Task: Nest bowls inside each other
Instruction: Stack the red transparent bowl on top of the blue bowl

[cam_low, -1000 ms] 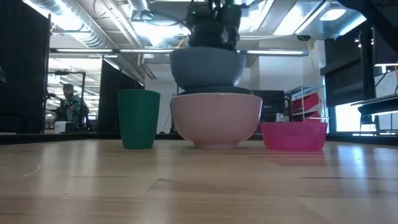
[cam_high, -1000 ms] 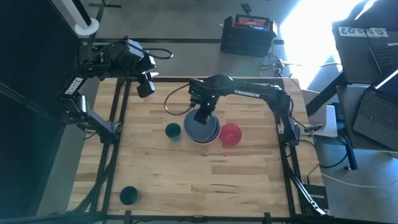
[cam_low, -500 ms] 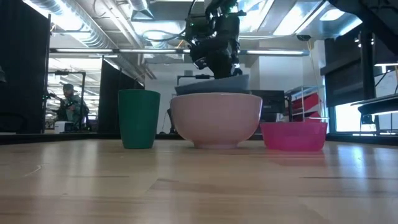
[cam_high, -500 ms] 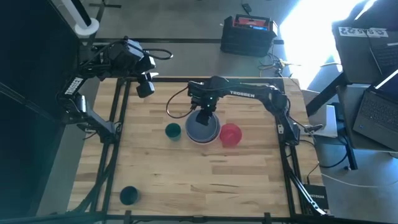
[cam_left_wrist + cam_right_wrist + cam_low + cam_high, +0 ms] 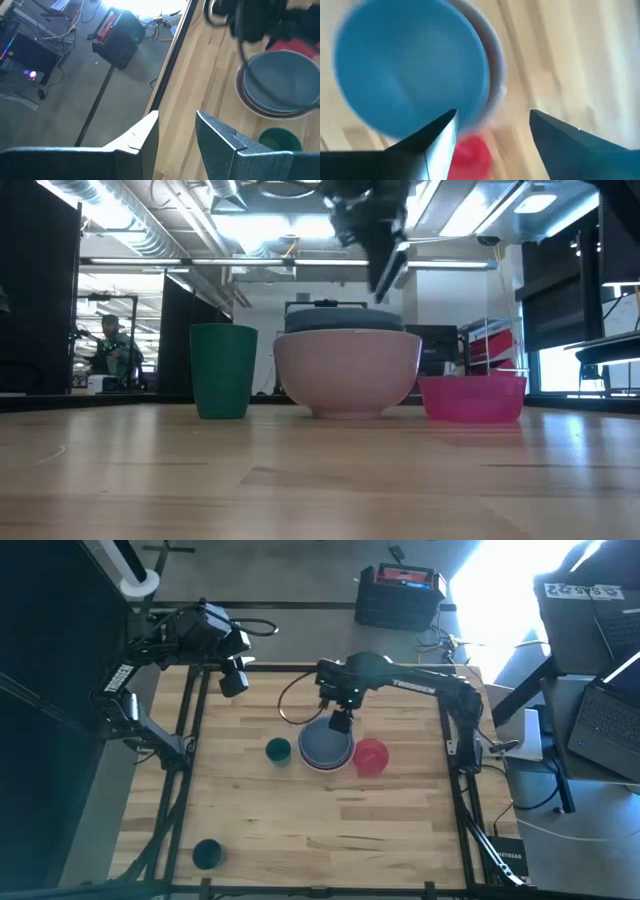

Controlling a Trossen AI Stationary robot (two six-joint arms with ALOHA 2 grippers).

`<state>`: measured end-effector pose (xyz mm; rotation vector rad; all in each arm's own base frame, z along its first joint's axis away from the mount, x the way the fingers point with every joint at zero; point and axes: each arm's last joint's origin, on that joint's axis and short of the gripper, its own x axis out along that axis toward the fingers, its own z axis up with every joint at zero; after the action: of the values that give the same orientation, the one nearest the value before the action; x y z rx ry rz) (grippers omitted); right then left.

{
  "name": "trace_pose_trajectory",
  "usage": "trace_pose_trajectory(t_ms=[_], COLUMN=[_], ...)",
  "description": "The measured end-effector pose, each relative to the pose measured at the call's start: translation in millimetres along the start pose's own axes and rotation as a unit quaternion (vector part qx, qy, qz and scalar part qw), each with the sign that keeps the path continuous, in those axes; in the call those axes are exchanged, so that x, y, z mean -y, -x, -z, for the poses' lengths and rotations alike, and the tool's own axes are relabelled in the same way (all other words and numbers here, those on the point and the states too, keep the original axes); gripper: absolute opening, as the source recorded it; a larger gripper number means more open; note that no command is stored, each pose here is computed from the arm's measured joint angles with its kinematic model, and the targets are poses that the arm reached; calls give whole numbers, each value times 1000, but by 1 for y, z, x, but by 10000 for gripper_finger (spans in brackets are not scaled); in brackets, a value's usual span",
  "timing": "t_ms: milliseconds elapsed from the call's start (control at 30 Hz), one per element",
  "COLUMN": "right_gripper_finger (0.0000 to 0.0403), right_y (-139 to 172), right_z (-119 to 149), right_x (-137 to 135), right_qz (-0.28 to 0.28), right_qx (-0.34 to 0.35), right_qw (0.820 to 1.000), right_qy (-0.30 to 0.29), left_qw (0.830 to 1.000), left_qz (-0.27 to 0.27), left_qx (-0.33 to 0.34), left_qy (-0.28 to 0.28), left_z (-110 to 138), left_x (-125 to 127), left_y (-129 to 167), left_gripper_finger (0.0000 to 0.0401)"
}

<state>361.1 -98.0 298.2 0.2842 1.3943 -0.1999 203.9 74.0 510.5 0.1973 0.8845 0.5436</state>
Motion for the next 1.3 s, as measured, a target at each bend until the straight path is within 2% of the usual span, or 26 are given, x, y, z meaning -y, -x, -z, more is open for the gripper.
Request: trace_pose_trajectory(t_ms=[333, 467, 667, 867, 1300], right_gripper_finger=[232, 232, 232, 232, 232], right_y=[-9, -35, -63, -65, -95], right_z=[93, 121, 127, 118, 131], right_x=[6, 10, 22, 26, 19], right_qz=[40, 35, 21, 8, -21], right_qx=[-86, -55, -53, -11, -13], right_qw=[995, 997, 994, 990, 993], right_qy=[-5, -39, -94, -139, -117], left_qw=[1000, 1000, 1000, 1000, 1000], left_qz=[0, 0, 0, 0, 0], left_qx=[0, 0, 0, 0, 0], left_qy=[2, 1, -2, 0, 4], left_z=[0, 0, 0, 0, 0], left_x=[0, 0, 0, 0, 0], left_y=[0, 0, 0, 0, 0], left_gripper_finger=[111, 111, 111, 111, 111])
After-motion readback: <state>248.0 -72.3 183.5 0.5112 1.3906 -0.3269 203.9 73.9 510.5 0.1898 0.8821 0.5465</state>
